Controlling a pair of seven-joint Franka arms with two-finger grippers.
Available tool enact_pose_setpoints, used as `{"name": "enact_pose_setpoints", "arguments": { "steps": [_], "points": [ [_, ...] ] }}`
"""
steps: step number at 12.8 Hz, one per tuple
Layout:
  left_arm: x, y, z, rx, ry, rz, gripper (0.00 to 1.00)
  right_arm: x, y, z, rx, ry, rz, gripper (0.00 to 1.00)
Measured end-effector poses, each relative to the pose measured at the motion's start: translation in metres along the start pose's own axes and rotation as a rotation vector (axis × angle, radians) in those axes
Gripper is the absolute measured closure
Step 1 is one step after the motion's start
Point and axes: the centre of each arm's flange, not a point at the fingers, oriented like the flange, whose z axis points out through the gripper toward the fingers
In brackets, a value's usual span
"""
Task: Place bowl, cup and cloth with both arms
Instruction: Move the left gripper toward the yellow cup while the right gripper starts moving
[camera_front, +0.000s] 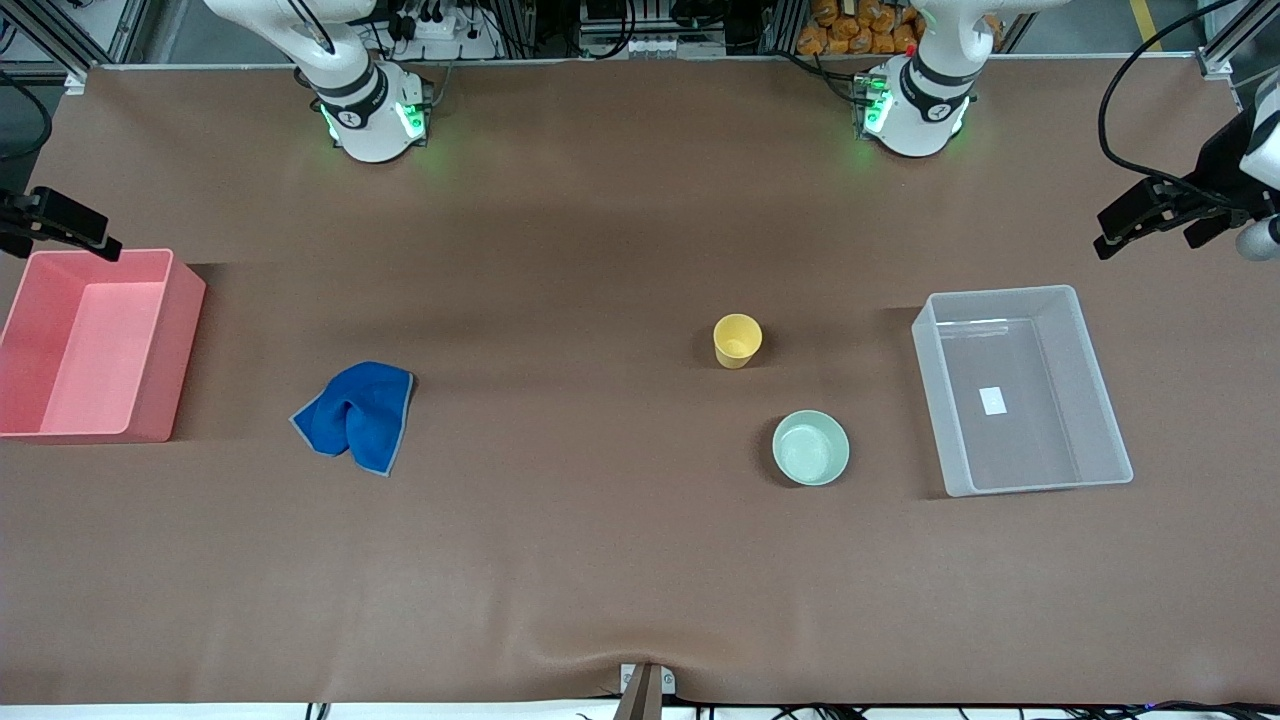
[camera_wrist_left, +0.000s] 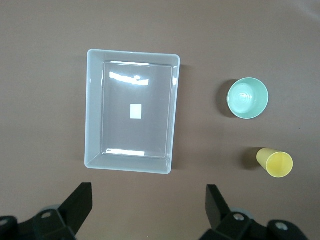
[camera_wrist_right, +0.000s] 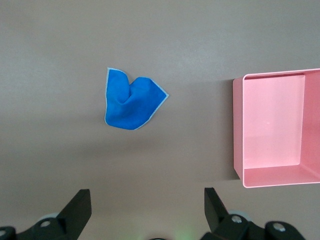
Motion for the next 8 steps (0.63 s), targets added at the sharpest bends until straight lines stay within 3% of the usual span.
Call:
{"name": "enact_pose_setpoints", "arguments": {
  "steps": [8],
  "points": [
    [0.007, 0.011, 0.016, 0.02, -0.029, 0.022, 0.0, 0.0, 0.0, 0.0, 0.0, -0.001, 0.0, 0.0]
  ]
}}
